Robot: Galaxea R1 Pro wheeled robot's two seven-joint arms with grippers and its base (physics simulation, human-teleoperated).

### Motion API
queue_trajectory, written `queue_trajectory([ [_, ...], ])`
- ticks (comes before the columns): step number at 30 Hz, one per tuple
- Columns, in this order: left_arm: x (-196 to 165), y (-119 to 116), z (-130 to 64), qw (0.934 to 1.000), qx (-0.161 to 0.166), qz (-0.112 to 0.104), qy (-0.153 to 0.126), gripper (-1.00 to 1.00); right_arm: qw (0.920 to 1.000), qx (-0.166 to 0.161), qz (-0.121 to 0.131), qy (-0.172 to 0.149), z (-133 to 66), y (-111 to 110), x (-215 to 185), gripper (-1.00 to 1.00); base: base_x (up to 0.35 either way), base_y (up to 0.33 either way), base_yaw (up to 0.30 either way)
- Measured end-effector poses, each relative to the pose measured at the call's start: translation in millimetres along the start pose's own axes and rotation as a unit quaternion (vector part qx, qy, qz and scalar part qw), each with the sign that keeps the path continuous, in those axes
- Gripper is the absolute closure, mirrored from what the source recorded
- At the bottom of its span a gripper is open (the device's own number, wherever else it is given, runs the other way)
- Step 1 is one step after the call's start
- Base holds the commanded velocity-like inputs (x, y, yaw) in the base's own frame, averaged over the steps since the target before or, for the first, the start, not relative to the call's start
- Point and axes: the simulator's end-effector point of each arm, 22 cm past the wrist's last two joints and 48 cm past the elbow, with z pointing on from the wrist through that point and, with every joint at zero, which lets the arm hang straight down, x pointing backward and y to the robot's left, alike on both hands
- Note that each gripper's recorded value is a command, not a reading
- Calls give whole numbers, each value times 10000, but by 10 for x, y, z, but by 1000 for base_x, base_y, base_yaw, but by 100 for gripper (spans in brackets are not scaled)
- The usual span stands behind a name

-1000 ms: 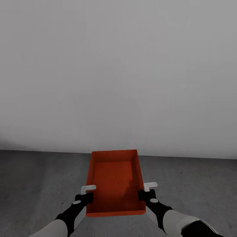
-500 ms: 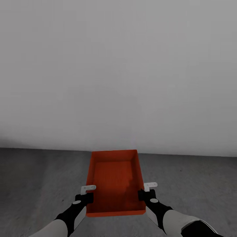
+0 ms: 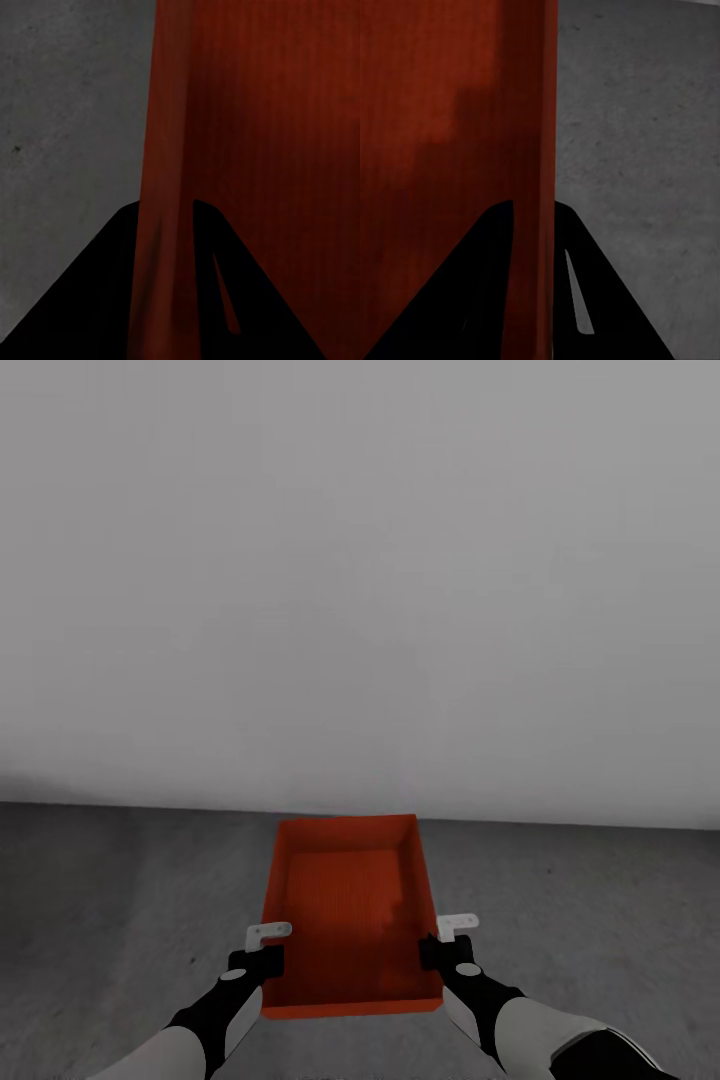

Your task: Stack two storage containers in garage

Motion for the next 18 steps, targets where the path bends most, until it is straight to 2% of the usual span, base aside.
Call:
queue_trajectory([
  [18, 126, 7, 64, 10000, -8, 17, 95, 100, 10000, -7, 10, 93, 58, 9, 135, 100, 0, 0, 0],
])
